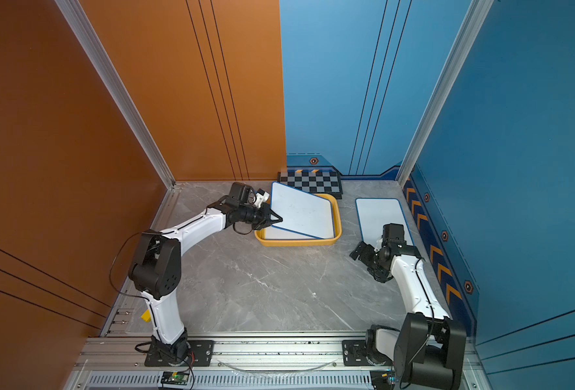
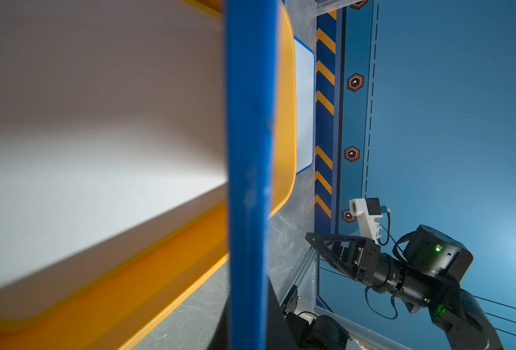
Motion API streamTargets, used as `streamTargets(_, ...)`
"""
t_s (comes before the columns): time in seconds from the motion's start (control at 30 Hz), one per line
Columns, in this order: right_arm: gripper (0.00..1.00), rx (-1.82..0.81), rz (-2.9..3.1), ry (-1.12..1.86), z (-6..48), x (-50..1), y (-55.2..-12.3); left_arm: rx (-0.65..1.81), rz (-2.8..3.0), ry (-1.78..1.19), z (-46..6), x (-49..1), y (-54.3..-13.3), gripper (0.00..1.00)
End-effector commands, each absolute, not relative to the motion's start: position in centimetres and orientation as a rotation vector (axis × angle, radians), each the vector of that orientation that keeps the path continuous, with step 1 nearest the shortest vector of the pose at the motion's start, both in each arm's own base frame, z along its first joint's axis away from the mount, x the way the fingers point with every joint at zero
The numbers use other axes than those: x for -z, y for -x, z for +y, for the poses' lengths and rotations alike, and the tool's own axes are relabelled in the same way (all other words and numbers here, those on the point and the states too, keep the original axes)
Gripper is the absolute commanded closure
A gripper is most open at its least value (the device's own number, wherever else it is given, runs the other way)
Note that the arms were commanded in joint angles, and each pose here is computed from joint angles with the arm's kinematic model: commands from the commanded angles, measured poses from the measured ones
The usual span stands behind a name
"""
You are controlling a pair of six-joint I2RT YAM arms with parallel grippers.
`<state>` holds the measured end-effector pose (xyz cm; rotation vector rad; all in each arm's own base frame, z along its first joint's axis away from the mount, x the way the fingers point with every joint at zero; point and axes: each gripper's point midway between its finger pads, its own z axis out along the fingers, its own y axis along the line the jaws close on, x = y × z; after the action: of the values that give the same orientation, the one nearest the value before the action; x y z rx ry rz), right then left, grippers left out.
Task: Put the whiteboard into the storage box
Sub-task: Place the whiteboard in the storage box.
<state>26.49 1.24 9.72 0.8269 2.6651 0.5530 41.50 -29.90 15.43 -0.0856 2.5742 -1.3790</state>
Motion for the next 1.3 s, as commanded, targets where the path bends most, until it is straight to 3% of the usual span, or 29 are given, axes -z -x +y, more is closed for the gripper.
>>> streamTargets(0.0, 0.03, -0.522, 2.650, -0.824, 0.6, -10.0, -27.0, 1.149, 2.796, 0.211, -27.3, -7.6, -39.9, 0.89)
streamTargets(0.6, 0.03, -0.524, 2.657, -0.823, 0.7, -9.4, -27.0, 1.044, 2.905, 0.300, -24.5, -3.6, -39.7, 0.69)
streamTargets(0.9, 0.03, -0.518, 2.678, -0.826, 0.7, -8.6, -26.9, 0.791, 2.994, 0.369, -22.1, -2.1, -39.6, 0.64)
streamTargets(1.27, 0.03, -0.514, 2.676, -0.826, 0.6, -8.4, -27.0, 0.656, 2.989, 0.385, -21.6, -3.6, -40.8, 0.61)
